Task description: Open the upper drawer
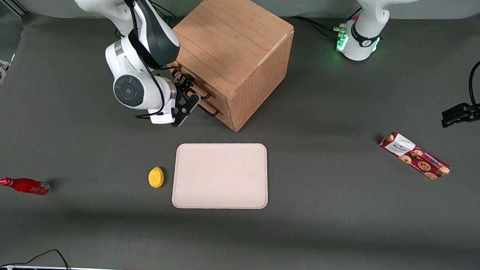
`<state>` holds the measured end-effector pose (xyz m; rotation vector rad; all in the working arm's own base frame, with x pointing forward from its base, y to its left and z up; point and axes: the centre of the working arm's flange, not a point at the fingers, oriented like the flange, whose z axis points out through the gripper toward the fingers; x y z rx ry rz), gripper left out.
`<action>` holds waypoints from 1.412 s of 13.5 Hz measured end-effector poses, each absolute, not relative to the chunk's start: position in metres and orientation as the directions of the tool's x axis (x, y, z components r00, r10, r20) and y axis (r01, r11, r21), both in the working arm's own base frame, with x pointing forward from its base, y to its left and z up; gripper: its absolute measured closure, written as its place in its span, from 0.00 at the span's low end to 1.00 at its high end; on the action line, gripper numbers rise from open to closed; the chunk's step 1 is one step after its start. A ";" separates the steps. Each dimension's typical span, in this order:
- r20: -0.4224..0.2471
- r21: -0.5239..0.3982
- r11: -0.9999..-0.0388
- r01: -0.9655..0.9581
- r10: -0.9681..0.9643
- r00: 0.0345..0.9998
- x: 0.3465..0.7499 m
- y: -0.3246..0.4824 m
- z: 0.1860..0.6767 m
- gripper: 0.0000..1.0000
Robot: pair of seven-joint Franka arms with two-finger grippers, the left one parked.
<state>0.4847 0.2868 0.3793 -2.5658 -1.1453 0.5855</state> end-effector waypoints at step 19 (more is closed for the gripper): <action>-0.110 -0.420 -0.555 0.718 0.816 0.567 0.571 0.214 0.367 0.00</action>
